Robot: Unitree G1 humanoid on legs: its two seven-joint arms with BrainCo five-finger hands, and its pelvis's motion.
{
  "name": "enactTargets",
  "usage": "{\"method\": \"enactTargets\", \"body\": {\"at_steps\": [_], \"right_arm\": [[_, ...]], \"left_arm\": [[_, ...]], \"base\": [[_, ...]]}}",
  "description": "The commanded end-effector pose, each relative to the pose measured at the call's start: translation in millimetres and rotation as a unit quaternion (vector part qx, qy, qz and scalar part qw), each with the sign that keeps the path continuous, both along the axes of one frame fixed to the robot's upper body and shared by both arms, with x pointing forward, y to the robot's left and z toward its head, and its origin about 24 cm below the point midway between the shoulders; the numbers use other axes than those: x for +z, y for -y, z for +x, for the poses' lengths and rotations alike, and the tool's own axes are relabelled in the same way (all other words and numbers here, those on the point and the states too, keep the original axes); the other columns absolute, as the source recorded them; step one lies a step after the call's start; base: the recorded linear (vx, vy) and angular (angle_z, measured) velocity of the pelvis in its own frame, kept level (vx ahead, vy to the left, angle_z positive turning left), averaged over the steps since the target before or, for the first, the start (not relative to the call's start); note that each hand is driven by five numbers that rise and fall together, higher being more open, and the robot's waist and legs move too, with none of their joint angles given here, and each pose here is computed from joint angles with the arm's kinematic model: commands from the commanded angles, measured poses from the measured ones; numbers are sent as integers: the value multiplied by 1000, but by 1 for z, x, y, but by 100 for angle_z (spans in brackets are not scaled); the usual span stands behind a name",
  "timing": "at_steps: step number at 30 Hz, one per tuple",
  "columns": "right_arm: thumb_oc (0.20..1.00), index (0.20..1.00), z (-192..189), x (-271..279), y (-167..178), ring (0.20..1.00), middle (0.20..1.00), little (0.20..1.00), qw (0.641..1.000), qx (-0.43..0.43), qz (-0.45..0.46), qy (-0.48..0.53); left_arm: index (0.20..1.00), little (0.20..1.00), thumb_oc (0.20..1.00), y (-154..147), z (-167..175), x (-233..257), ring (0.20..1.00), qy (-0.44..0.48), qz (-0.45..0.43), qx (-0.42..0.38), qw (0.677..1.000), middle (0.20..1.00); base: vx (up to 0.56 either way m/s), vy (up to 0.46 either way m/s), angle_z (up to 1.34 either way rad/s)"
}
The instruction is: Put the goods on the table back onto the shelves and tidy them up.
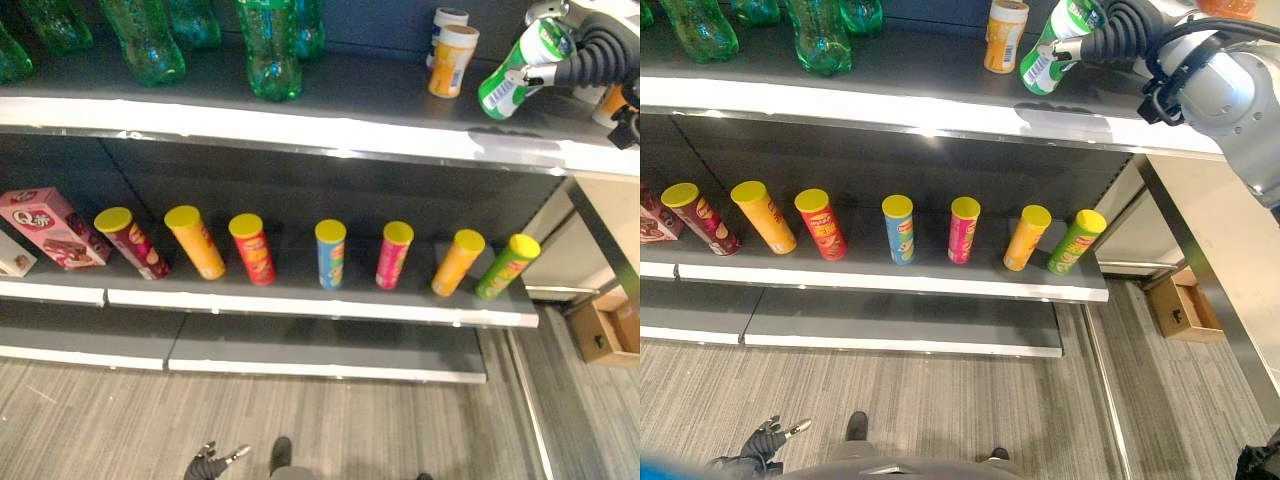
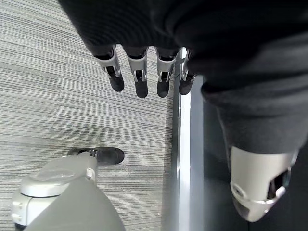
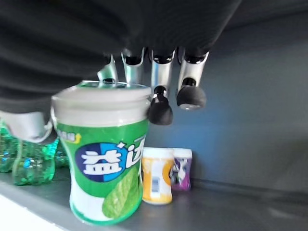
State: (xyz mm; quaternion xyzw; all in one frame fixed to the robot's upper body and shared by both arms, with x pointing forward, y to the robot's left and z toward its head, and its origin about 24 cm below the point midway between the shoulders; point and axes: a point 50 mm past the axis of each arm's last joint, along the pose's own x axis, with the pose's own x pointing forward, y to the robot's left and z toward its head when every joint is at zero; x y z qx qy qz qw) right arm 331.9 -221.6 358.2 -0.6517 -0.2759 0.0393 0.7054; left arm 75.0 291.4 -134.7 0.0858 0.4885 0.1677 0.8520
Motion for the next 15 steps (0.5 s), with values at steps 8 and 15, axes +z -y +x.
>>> {"method": "enactTargets", "body": {"at_steps": [8, 15], "right_arm": [[200, 200, -5, 39, -2, 200, 200, 200, 999, -5, 16, 31], [200, 200, 0, 36, -6, 200, 200, 200, 1000, -13, -2, 19]], "left_arm": [[1000, 1000, 1000, -21, 15, 12, 1000, 22, 16, -10, 1000, 1000], [1000, 1000, 1000, -20, 17, 12, 1000, 25, 15, -11, 1000, 1000]], "base": [[4, -4, 6], [0, 0, 0]]}}
